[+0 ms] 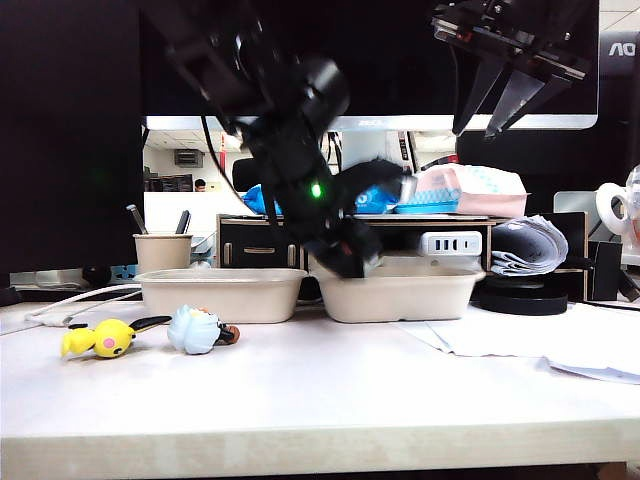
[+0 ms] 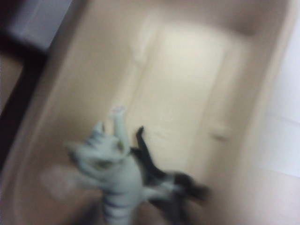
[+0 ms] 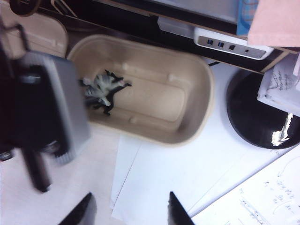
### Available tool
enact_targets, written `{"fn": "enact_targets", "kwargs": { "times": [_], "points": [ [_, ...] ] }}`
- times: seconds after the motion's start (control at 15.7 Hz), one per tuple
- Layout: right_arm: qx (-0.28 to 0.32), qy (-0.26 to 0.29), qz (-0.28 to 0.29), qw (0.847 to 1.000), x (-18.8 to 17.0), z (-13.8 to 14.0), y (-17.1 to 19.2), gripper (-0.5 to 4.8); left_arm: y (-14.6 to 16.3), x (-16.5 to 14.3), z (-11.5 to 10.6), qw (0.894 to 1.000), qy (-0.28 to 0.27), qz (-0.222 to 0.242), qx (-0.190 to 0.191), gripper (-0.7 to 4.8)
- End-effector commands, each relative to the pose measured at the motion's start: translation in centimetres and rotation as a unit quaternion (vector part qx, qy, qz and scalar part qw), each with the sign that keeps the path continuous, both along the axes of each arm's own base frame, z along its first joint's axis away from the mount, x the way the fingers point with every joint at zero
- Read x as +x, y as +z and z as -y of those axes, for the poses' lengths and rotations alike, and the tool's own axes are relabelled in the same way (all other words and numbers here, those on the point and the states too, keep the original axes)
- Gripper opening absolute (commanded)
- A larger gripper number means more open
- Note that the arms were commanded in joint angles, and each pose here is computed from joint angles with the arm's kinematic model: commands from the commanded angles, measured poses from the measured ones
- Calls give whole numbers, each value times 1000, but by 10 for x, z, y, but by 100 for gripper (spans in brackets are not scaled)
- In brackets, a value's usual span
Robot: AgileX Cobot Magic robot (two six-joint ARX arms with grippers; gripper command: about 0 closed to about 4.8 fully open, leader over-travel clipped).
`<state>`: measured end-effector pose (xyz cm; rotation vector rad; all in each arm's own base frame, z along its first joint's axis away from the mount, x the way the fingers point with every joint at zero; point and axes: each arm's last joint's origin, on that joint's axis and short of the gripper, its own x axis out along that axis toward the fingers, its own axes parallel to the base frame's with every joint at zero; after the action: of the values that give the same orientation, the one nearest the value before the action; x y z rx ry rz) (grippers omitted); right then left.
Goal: Put the dolls with similar sizes into the same paper box, while dolls with different sizes go into separate paper boxes.
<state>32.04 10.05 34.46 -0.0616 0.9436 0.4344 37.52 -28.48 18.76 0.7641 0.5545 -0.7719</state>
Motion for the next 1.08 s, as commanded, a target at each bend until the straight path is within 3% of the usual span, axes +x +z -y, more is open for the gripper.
{"fn": "enact_targets", "kwargs": {
  "times": [0.06,0.32,0.38,0.51,0.57,0.64,0.7,0.89,1.08],
  "points": [
    [-2,1,-2,1000,-2,0,1,203,15,5,2,997,51,41,-40,409],
    [2,4,1,1000,-2,0,2,203,56,-6,-9,993,79,78,-35,407],
    [17,27,-10,999,-3,-1,1,203,85,-21,-22,994,82,69,-29,404],
    [67,75,-36,994,-4,-8,-6,203,111,-42,-49,992,125,12,-10,402],
    [70,106,-51,991,-4,-21,-17,203,116,-56,-72,983,174,-61,8,402],
    [55,154,-74,984,-7,-46,-33,203,108,-68,-100,958,223,-167,66,402],
    [42,193,-82,977,-9,-66,-43,203,99,-75,-117,936,241,-234,109,402],
    [26,274,-80,958,-20,-126,-70,203,76,-88,-153,886,284,-322,174,402],
    [13,306,-55,950,-25,-160,-88,247,67,-96,-181,868,320,-339,172,398]
  ]
}}
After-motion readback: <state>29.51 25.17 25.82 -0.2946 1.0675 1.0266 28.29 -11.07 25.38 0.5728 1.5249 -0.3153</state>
